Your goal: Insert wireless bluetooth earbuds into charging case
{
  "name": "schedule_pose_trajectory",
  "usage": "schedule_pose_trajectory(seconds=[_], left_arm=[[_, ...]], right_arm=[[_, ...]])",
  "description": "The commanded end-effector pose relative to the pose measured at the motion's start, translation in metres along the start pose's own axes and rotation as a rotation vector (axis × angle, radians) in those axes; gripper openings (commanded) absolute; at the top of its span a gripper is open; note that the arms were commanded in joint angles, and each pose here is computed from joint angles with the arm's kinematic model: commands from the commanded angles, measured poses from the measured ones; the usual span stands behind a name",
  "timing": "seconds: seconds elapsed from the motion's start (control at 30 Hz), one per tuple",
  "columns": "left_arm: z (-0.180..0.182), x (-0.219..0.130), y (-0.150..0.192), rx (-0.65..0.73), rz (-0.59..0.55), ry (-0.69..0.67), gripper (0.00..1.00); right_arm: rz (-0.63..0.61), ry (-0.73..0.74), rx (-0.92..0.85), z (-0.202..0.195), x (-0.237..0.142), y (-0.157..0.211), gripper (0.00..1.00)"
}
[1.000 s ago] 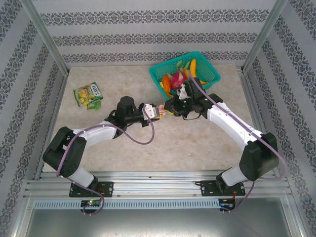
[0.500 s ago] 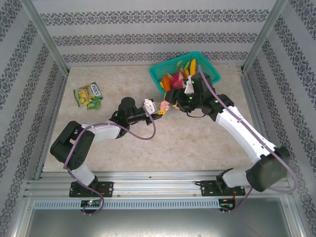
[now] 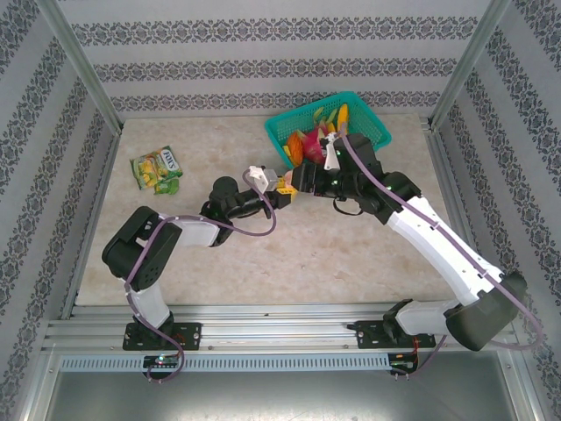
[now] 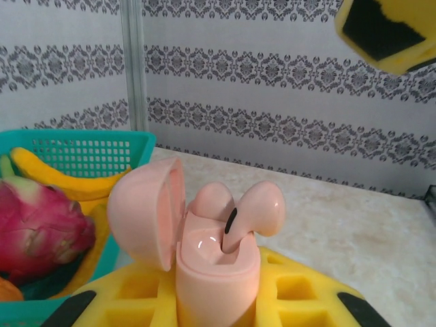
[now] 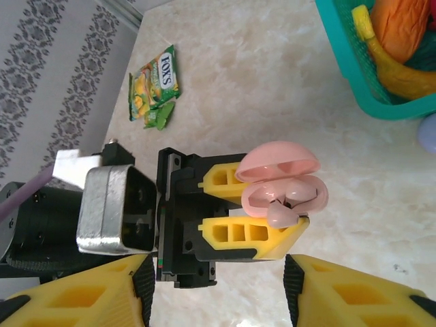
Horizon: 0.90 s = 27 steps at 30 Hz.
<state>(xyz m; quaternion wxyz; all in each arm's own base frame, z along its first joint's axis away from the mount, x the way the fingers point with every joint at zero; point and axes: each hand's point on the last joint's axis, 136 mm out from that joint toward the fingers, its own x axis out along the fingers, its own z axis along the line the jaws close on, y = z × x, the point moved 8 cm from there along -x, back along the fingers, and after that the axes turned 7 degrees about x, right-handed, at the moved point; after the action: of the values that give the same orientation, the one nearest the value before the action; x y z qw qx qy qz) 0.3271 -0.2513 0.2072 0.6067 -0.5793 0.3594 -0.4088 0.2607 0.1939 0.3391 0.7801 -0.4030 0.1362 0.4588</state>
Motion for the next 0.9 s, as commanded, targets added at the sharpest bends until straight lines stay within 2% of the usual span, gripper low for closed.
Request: schedule_pose_trajectory(seconds=[0.0,0.4,0.87], left_arm=[[-0.006,0.005,-0.017,-0.029,-0.096,0.067,0.0],[-0.008,0.005,-0.02,-0.048,-0.106,0.097,0.0],[-0.007,0.005,-0.013,-0.058,-0.09,0.09,0.0]], right_arm=[[-0.018,0.08,-0.073,-0.003,0.003,-0.002,0.57],[0.028,0.114,-0.064,-0.008,0.029,0.002,0.58],[0.081,0.049,-0.069,0.017,0.048,0.009,0.58]])
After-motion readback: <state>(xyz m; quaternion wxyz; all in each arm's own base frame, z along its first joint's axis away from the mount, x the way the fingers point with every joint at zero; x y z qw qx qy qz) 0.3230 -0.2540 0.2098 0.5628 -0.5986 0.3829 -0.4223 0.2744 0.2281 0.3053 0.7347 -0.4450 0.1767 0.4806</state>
